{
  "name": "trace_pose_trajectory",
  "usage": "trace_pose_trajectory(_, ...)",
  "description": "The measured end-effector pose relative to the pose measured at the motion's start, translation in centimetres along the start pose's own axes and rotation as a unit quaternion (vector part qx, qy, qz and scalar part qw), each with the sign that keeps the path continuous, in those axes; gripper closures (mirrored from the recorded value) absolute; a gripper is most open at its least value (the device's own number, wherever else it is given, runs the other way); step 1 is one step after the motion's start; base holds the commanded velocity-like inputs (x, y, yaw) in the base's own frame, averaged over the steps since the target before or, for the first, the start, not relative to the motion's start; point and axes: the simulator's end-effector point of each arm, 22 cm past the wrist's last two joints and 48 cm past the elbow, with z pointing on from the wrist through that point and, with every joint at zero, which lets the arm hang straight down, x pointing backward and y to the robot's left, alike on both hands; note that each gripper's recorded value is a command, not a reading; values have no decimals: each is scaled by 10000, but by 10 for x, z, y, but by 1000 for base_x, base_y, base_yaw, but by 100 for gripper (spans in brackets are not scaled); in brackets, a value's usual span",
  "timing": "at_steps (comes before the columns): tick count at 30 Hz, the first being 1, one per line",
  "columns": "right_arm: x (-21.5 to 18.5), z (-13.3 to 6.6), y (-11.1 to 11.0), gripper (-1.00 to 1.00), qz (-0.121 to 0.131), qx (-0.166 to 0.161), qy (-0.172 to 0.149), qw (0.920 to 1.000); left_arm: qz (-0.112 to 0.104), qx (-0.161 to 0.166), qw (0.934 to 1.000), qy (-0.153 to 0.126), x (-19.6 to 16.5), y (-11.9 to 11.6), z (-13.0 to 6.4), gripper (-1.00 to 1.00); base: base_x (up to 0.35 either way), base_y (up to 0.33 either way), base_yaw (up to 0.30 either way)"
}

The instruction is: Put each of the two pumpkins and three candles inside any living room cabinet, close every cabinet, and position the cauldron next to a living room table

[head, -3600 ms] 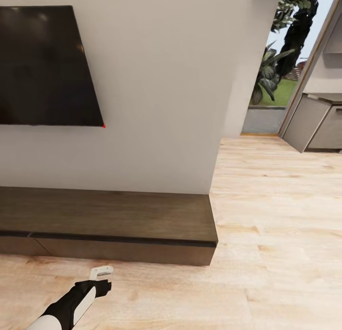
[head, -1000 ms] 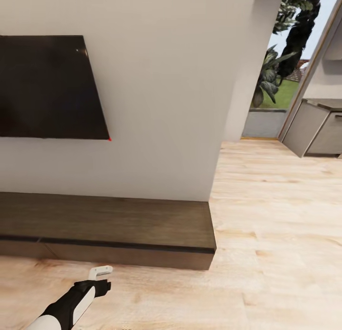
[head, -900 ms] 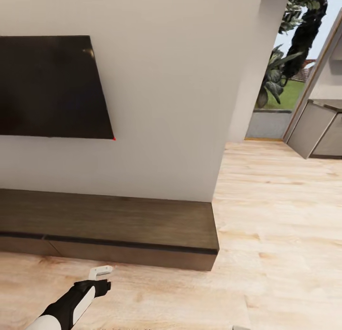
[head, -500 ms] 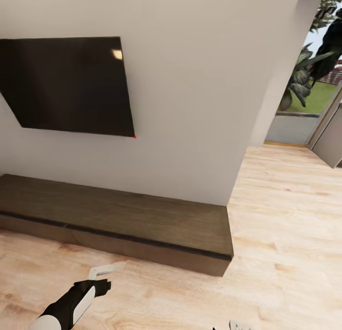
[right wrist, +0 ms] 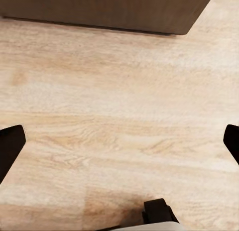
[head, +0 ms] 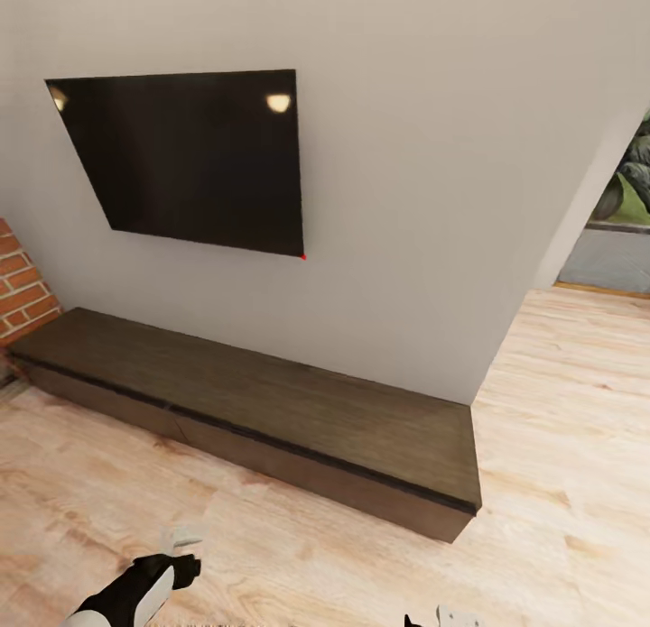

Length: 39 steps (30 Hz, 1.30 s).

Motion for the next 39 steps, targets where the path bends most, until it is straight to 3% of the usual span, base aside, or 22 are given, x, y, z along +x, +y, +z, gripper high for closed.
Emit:
trace_pose_trajectory(3, 1, 0, 0, -100, 4, 6, 7, 10000, 10, -207, 9994, 284, 36, 19, 7, -100, 0, 0, 286)
trace_pose_trajectory(9, 2, 0, -1, -100, -9, 5, 19, 10000, -2, -590, 9965, 597, 105, 58, 10, -100, 0, 0, 286)
trace_pose_trajectory(23, 4, 1, -1, -100, -43, 1, 40, 10000, 177, -624, 9878, 1417, 237, 69, -7, -100, 0, 0, 286)
trace_pose_trajectory(39, 7, 1, -1, -100, -62, 2, 73, 10000, 214, -641, 9857, 1544, 255, 72, -11, -100, 0, 0, 286)
